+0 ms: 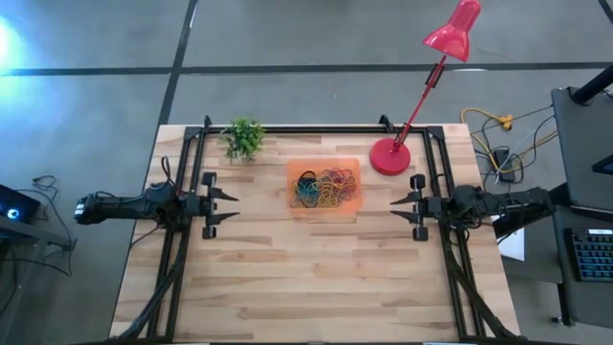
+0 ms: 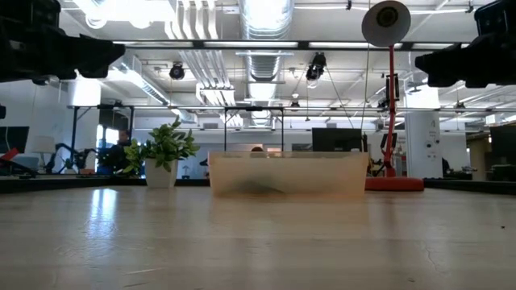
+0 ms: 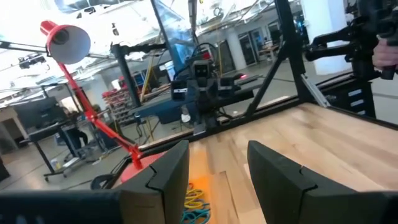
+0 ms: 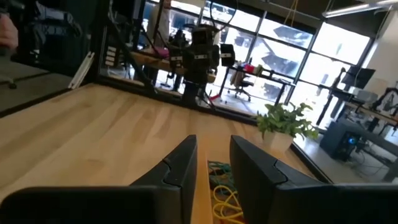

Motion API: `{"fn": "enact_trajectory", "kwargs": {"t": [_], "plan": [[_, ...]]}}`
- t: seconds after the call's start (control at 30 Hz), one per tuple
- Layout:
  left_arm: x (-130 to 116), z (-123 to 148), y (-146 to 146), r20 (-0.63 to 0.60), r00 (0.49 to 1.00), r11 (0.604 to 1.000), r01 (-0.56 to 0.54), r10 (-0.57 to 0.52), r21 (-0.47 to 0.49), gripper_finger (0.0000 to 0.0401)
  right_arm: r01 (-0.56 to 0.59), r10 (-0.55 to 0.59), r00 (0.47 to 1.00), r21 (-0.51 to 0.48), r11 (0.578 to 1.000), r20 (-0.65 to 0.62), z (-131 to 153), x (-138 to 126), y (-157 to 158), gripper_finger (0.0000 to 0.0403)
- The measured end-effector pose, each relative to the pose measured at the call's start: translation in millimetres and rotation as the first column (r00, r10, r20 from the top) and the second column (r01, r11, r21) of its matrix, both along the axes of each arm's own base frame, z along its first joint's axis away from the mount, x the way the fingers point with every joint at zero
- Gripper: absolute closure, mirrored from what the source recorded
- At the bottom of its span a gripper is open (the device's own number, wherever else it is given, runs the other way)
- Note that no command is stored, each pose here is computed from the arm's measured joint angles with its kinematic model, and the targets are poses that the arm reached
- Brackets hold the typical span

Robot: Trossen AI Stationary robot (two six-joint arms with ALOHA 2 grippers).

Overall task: Pick and place rubber bands into bin
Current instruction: Return to Home Position

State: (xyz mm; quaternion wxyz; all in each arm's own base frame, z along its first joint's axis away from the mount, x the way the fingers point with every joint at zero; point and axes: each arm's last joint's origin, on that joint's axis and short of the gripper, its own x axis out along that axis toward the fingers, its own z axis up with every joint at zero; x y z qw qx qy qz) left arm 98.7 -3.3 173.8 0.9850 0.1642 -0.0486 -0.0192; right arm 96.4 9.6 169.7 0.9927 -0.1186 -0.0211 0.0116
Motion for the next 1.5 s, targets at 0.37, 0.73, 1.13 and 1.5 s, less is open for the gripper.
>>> {"fn": "enact_trajectory", "kwargs": {"t": [0.37, 0.73, 1.13, 1.5], "plan": [[0.7, -1.2, 0.1, -0.015, 1.000, 1.000, -0.003, 0.003, -0.010, 0.0253, 0.008, -0.008, 1.000, 0.018, 1.000, -0.023, -1.8, 1.2, -0.1, 0.0330], [2.7, -3.3, 0.1, -0.041, 0.999, 1.000, -0.005, 0.005, -0.009, 0.0253, 0.010, -0.009, 0.999, 0.015, 1.000, -0.053, -4.2, 3.1, 0.1, 0.0319], [3.0, -9.7, 8.4, -0.120, 0.958, 0.916, -0.284, 0.260, -0.283, 0.0253, 0.008, -0.006, 0.999, 0.050, 0.999, -0.046, -3.4, 3.1, 0.1, 0.0332], [6.2, -13.7, 7.2, -0.166, 0.961, 0.935, -0.259, 0.223, -0.241, 0.0253, 0.008, -0.005, 0.999, 0.052, 0.999, -0.052, -4.1, 3.1, 0.1, 0.0323]]}}
